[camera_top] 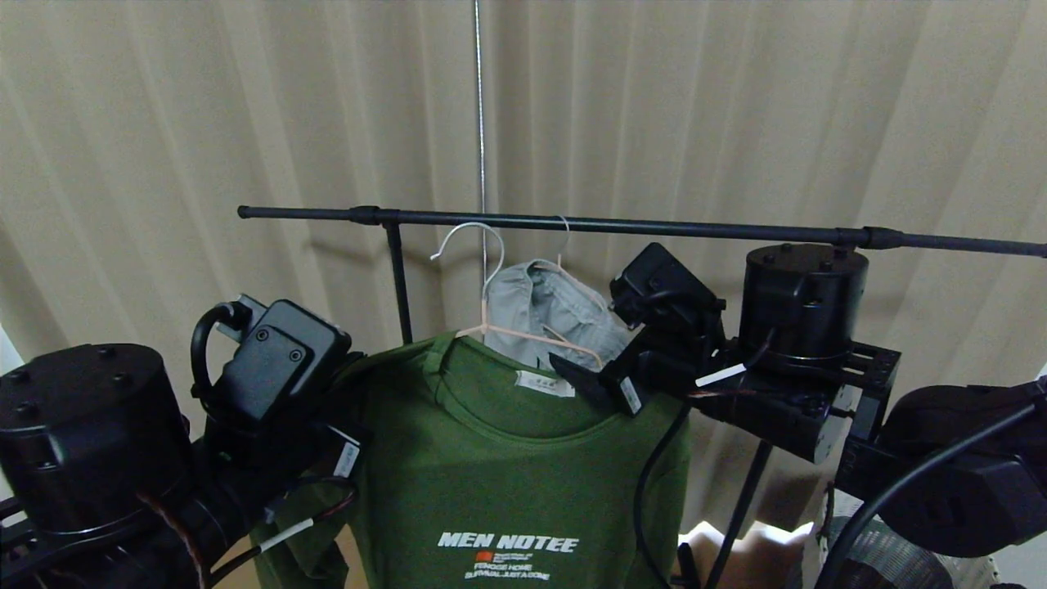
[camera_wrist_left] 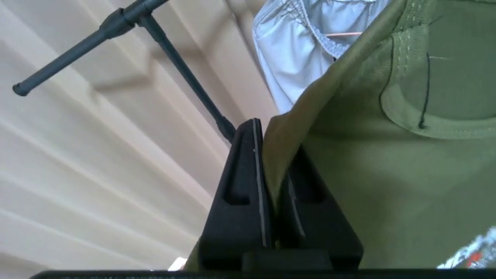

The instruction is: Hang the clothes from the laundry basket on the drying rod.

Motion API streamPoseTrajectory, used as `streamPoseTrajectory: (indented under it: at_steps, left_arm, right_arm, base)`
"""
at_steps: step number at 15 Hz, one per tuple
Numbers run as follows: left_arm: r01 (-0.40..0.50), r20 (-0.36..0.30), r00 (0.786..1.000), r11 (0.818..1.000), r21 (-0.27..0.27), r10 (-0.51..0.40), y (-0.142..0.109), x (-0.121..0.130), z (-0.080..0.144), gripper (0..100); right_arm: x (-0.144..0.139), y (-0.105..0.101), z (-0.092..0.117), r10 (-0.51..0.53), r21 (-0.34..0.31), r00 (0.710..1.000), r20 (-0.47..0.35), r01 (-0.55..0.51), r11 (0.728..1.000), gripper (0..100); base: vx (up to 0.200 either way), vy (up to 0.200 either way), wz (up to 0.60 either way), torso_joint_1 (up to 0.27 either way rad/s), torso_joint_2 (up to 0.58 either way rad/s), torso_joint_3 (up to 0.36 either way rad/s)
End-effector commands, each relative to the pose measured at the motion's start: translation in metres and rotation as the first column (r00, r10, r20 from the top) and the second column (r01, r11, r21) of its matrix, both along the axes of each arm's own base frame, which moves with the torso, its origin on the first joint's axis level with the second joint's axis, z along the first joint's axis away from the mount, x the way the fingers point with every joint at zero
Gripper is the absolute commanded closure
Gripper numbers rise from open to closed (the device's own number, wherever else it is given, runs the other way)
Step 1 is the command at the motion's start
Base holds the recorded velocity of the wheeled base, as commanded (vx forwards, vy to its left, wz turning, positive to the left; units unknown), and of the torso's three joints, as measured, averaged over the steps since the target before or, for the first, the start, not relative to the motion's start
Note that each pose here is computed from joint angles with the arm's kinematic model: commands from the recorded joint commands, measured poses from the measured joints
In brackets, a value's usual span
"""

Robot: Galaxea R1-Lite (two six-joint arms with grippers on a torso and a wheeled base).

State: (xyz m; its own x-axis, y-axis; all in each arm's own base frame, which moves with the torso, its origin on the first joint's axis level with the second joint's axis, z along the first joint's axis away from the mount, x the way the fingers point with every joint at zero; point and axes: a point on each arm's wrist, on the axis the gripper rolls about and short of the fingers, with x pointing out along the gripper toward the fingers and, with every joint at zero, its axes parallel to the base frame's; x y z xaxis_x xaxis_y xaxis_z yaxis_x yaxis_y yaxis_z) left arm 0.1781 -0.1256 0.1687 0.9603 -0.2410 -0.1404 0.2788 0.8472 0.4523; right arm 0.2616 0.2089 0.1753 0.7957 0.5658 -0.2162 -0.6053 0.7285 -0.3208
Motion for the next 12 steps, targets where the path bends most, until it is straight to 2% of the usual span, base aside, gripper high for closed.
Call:
streamPoseTrajectory:
  at_steps: [1, 2, 3, 12]
  left_arm:
    - [0.012, 0.008, 1.000, 1.000, -0.007, -0.012, -0.0023, -0.0014, 0.0009, 100]
    - [0.015, 0.015, 1.000, 1.000, -0.011, -0.015, -0.0029, -0.0017, 0.0017, 100]
    - [0.017, 0.016, 1.000, 1.000, -0.012, -0.017, -0.0030, -0.0017, 0.0018, 100]
    - [0.016, 0.013, 1.000, 1.000, -0.015, -0.016, -0.0019, -0.0025, 0.0011, 100]
  right_arm:
    - [-0.0004, 0.0005, -0.0008, 0.002, -0.002, 1.000, -0.002, -0.002, 1.000, 0]
    - [-0.0007, 0.0009, -0.0008, 0.003, -0.002, 1.000, -0.002, -0.003, 1.000, 0]
    - [-0.0007, 0.0009, -0.0008, 0.003, -0.002, 1.000, -0.002, -0.003, 1.000, 100]
    - [-0.0063, -0.0024, -0.0045, 0.006, -0.007, 1.000, -0.011, -0.006, 1.000, 100]
  base:
    - [0.000, 0.000, 0.00, 0.000, 0.00, 0.000]
    - [0.000, 0.000, 0.00, 0.000, 0.00, 0.000]
    - [0.000, 0.000, 0.00, 0.000, 0.00, 0.000]
    - [0.000, 0.000, 0.00, 0.000, 0.00, 0.000]
